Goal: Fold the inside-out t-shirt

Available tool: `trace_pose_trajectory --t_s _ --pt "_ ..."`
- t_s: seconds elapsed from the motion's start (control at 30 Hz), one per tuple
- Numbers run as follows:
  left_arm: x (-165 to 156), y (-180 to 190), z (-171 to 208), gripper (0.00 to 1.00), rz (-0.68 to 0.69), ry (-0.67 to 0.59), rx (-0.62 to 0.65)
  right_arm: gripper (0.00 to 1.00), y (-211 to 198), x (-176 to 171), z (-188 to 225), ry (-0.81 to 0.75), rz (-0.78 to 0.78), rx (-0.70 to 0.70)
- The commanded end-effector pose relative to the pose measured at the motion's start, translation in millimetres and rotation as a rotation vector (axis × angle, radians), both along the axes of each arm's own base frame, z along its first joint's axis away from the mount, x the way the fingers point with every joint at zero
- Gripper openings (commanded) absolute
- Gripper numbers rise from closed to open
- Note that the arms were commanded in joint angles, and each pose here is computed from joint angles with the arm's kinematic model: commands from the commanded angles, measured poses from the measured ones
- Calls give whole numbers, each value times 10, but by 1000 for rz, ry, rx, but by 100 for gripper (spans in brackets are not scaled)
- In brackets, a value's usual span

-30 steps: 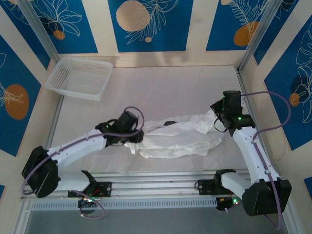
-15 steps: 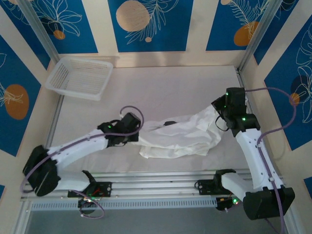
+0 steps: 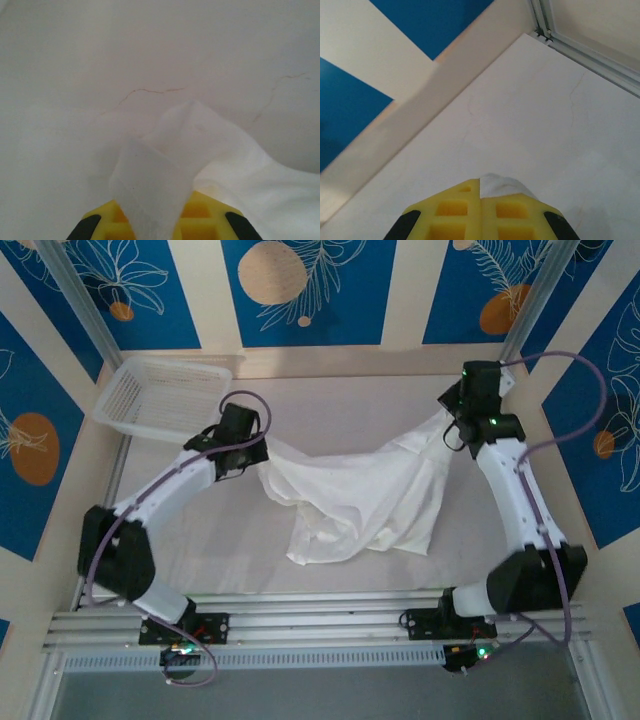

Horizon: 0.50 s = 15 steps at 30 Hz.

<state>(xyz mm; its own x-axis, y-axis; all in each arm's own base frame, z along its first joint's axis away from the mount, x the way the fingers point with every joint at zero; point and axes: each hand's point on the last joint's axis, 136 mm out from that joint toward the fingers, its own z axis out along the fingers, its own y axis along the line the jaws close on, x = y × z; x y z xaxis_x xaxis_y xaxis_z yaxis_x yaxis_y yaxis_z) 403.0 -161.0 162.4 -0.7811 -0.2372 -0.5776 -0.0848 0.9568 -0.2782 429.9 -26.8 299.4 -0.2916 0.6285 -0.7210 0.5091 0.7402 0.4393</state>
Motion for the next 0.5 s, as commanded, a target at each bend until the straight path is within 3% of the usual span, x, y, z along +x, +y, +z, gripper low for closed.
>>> trace_pose_trajectory --t_s 0.0,0.27,0.37,0.47 --pt "432 -111 141 1 -33 -69 -51 0 -154 256 33 5 -28 -94" --pt "1171 -128 -172 19 -8 -50 -1 0 -186 643 -348 99 6 -126" --pt "1148 -55 -34 35 -2 -38 30 0 -77 627 -318 110 62 -113" --pt "860 69 17 37 44 43 42 0 42 531 -269 99 107 -86"
